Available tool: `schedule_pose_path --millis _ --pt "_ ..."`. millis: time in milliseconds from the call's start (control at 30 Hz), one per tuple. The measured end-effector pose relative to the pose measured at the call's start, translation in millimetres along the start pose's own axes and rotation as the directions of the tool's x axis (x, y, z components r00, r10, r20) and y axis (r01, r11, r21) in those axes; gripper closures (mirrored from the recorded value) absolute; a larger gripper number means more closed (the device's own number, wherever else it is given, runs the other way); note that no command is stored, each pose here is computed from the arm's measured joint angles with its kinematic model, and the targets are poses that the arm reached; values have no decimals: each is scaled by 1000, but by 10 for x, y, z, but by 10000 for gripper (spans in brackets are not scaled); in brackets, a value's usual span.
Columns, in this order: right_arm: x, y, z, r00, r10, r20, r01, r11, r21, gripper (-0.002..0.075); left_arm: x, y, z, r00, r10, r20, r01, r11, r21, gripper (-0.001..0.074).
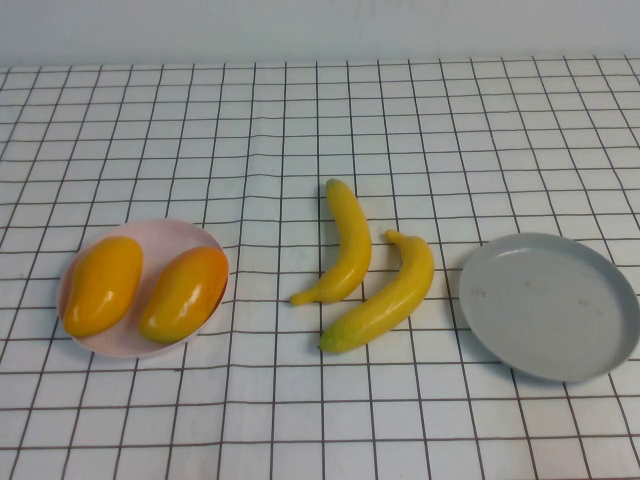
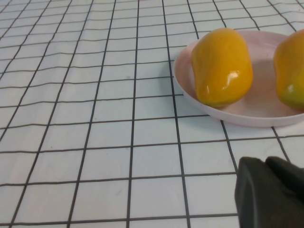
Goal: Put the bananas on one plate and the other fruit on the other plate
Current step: Put another type of fruit in the right plate
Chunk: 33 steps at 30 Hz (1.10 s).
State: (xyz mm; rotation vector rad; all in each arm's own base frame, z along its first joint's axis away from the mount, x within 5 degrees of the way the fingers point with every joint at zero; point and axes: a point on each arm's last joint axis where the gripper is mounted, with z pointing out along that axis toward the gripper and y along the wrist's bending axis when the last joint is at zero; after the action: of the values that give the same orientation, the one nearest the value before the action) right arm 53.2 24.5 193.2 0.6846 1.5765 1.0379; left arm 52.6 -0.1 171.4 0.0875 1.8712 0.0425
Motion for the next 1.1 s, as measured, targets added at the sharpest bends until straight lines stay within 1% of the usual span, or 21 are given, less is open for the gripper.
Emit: schedule_pose_path --millis 67,233,367,467,600,700,767,833,900,933,967,1033,1100 --pt "-12 5 0 1000 1 13 -1 1000 -6 742 0 0 0 1000 0 0 0 1000 0 736" --pt "-26 36 -1 993 112 24 -111 993 -42 742 0 0 0 1000 0 0 0 1000 0 736" --pt "-81 27 -4 987 136 84 -132 990 -41 742 0 0 0 1000 0 0 0 1000 0 736" --pt "-106 19 -6 985 127 113 -123 992 -35 742 0 0 0 1000 0 0 0 1000 0 736" --pt "-81 10 -4 996 6 89 -5 1000 -12 742 0 0 0 1000 0 0 0 1000 0 737" --pt "-53 18 -4 994 -93 52 93 996 -1 742 0 0 0 1000 0 0 0 1000 0 737" --pt "-83 141 -6 981 -196 12 196 981 1 742 0 0 0 1000 0 0 0 1000 0 737" --pt "-158 352 18 939 -337 -71 338 941 17 742 0 0 0 1000 0 0 0 1000 0 737" --pt "-249 547 75 866 -464 -186 478 877 39 742 0 0 0 1000 0 0 0 1000 0 737" --pt "-303 649 120 824 -505 -256 532 845 45 742 0 0 0 1000 0 0 0 1000 0 736" --pt "-359 740 174 782 -533 -322 576 816 48 742 0 0 0 1000 0 0 0 1000 0 736" --pt "-456 860 312 733 -536 -420 611 790 57 742 0 0 0 1000 0 0 0 1000 0 737" --pt "-540 952 455 716 -517 -470 611 789 63 742 0 0 0 1000 0 0 0 1000 0 737"
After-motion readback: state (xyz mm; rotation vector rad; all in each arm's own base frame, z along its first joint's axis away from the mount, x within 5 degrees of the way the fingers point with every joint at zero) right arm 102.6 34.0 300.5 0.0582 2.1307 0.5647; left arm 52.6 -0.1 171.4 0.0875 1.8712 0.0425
